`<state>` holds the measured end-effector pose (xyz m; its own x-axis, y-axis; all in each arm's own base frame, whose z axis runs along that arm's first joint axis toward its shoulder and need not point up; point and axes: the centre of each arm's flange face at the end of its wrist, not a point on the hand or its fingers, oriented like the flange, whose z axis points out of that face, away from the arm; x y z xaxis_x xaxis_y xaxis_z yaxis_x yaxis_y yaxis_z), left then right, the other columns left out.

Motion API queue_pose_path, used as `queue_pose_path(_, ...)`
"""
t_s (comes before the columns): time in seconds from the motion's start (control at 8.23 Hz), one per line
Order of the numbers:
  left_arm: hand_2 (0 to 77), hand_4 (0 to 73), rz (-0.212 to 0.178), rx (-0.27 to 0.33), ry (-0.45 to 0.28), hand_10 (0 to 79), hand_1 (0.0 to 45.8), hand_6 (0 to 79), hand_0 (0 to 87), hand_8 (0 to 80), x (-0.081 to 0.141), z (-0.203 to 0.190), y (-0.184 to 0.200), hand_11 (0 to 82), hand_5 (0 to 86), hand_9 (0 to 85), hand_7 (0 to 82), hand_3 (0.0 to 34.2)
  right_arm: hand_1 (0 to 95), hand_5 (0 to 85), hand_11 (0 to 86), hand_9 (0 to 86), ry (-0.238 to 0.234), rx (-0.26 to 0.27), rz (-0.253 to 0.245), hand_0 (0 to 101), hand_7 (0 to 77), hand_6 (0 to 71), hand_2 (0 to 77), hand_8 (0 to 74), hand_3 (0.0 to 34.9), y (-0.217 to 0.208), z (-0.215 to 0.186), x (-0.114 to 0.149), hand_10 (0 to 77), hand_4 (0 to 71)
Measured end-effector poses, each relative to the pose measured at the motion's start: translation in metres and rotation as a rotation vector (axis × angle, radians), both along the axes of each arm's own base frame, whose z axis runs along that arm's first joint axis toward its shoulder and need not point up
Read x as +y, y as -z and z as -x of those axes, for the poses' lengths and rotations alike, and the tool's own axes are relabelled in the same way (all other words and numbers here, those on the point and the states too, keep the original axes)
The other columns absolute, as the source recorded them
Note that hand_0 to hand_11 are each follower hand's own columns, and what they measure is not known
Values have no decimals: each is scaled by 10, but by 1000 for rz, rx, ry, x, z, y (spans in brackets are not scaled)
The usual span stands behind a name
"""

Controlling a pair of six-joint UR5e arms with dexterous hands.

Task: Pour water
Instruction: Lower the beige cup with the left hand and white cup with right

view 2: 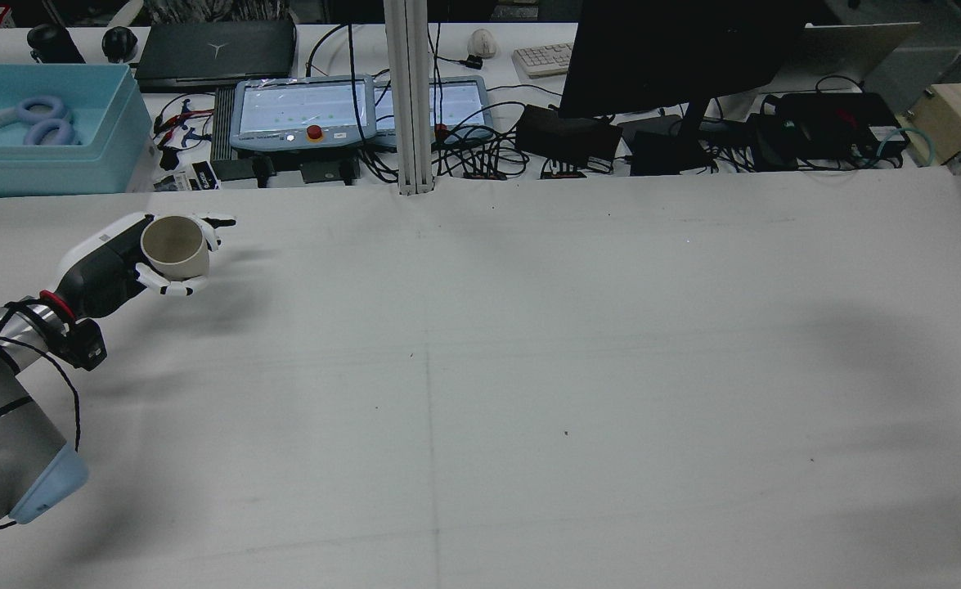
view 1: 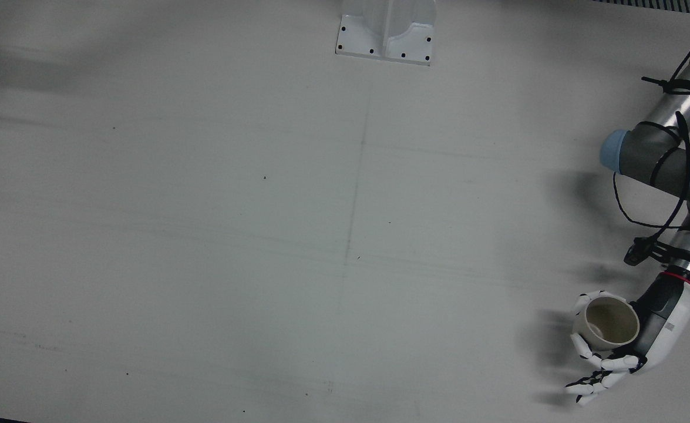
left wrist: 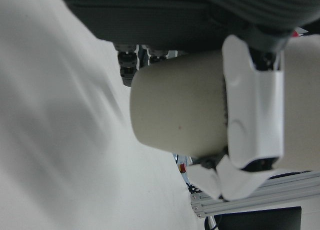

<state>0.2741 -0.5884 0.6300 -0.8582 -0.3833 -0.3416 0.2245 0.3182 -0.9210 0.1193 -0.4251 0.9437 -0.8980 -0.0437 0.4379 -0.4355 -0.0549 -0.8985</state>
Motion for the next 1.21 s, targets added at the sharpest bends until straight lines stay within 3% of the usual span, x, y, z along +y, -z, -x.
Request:
queue_pose_path(0.24,475,502,16,-18,15,87,158,158,622,109,9,17,-42,147,431,82,213,51,82,698,704,704,-11,34,8,568,627,704,447,693,0,-10,28,-22,698,431)
queue_pose_path(0.36,475,502,22,-25,26,98,158,158,621,109,12,28,-59,147,431,76,213,50,82,573,693,518,-12,48,7,510,436,524,447,529,0,-10,50,-30,496,262)
queue_pose_path(0.49,475,502,31,-33,38,98,158,158,620,109,19,41,-77,147,431,76,213,51,82,480,578,415,-14,56,1,456,333,425,447,425,0,-8,73,-40,404,153)
queue_pose_path(0.61,475,502,31,-43,51,98,158,158,620,109,24,54,-90,147,431,76,213,51,87,125,349,164,-11,58,-8,456,71,158,458,158,0,-2,91,-51,136,131)
queue_pose_path(0.73,475,502,22,-54,75,98,158,147,619,109,25,70,-98,147,431,76,213,51,87,125,349,164,-7,64,-20,456,71,158,458,158,0,5,106,-64,136,131)
queue_pose_path(0.85,475,502,19,-66,91,98,158,153,618,109,29,83,-106,147,431,76,196,51,16,55,207,5,-5,68,-31,452,11,11,404,0,0,12,115,-74,11,147)
queue_pose_path(0.97,475,507,20,-75,100,98,158,153,613,109,36,92,-116,147,431,82,196,52,11,11,5,5,-4,68,-41,458,5,5,93,22,26,16,119,-81,5,76)
queue_pose_path(1.09,475,507,24,-83,103,98,158,153,613,109,42,99,-124,147,431,82,196,52,11,11,5,5,-3,65,-47,458,5,5,93,22,26,20,122,-85,5,76)
queue_pose_path(1.21,475,507,31,-90,102,54,158,131,613,93,49,102,-131,76,431,49,174,52,5,5,5,5,-4,62,-52,449,5,5,11,38,124,22,123,-88,5,5)
